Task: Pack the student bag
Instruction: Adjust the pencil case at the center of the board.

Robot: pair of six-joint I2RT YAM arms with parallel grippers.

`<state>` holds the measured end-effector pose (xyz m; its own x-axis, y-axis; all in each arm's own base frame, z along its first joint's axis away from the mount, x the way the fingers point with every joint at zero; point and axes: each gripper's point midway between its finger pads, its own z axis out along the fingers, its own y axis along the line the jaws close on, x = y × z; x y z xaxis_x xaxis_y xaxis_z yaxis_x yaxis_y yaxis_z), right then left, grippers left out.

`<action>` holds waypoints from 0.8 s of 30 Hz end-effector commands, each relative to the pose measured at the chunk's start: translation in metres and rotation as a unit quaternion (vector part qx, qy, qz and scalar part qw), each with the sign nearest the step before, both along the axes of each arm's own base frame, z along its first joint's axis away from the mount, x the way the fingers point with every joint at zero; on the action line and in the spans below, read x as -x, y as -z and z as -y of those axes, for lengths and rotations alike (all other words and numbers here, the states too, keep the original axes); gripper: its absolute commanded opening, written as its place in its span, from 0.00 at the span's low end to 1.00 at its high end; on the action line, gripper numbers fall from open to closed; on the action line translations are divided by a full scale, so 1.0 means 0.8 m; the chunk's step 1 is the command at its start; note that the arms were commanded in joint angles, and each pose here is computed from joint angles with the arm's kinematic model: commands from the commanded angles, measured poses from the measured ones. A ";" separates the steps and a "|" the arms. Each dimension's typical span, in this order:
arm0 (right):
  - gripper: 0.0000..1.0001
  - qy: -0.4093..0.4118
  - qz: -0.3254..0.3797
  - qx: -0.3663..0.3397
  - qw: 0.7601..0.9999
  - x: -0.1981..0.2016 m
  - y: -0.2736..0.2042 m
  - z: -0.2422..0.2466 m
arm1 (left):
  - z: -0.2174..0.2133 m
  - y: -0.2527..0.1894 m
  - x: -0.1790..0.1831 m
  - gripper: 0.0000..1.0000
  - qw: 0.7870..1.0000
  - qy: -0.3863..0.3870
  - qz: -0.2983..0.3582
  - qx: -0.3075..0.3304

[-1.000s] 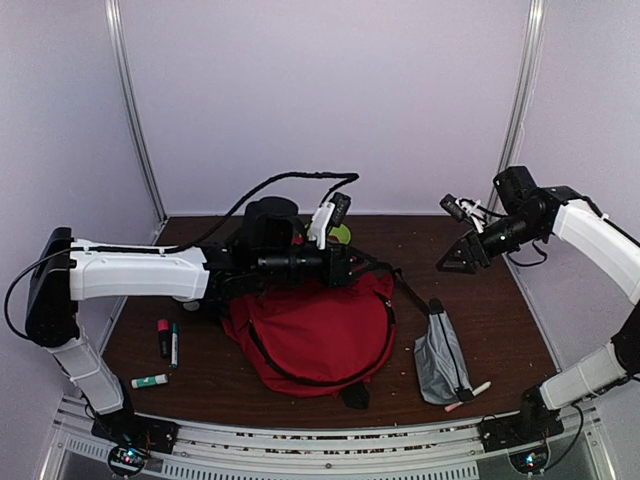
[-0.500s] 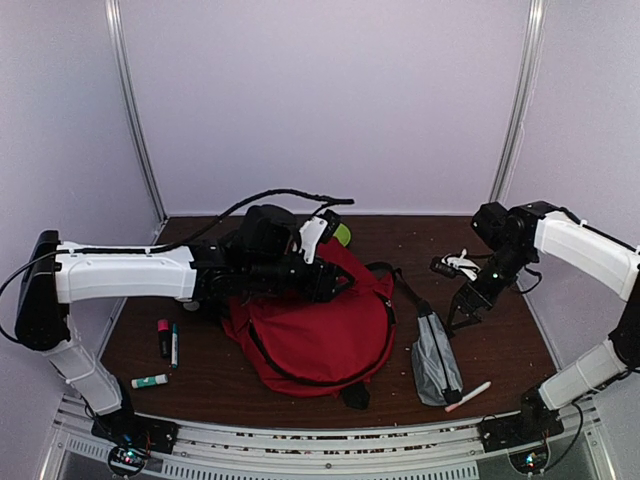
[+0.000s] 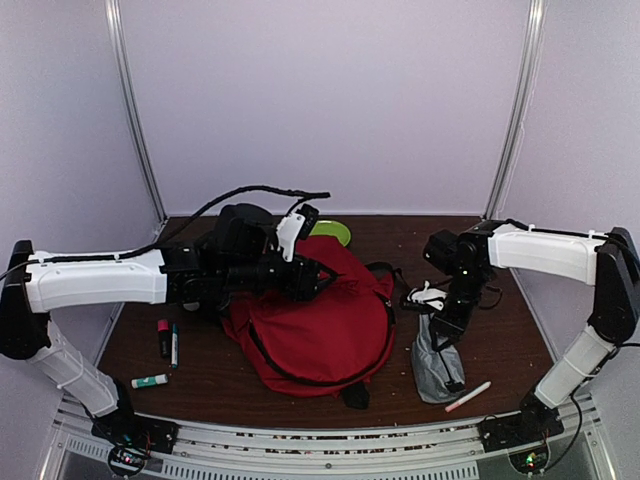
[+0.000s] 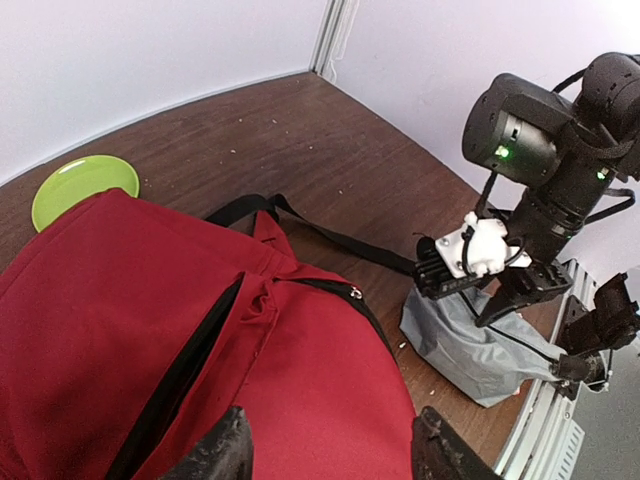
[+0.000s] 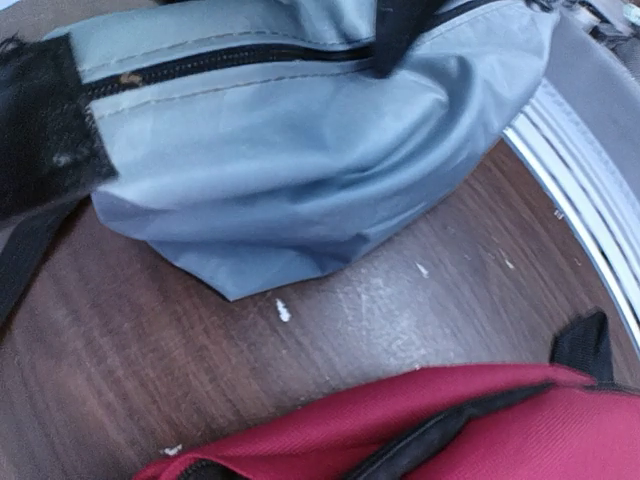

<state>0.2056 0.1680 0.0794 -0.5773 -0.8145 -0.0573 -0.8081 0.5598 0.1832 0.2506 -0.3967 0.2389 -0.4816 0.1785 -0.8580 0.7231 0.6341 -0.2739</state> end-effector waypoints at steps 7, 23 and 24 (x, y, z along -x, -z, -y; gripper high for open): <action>0.09 -0.154 0.120 0.001 0.981 -0.054 -0.045 -0.005 | 0.002 -0.017 0.004 0.57 1.000 0.004 0.011 0.002; 0.62 -0.126 0.104 -0.034 0.986 -0.044 -0.061 -0.008 | -0.012 0.000 0.020 0.57 0.999 0.012 0.010 -0.037; 0.67 -0.112 0.100 -0.036 0.988 -0.040 -0.060 -0.007 | -0.014 -0.001 0.022 0.57 0.999 0.012 0.013 -0.038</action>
<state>0.2455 0.1727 0.1192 -0.2087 -0.9625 -0.1733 -0.9769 0.2134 -0.0086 0.2398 -0.3880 0.2194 -0.4960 0.2717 -0.8247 0.7266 0.6500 -0.2228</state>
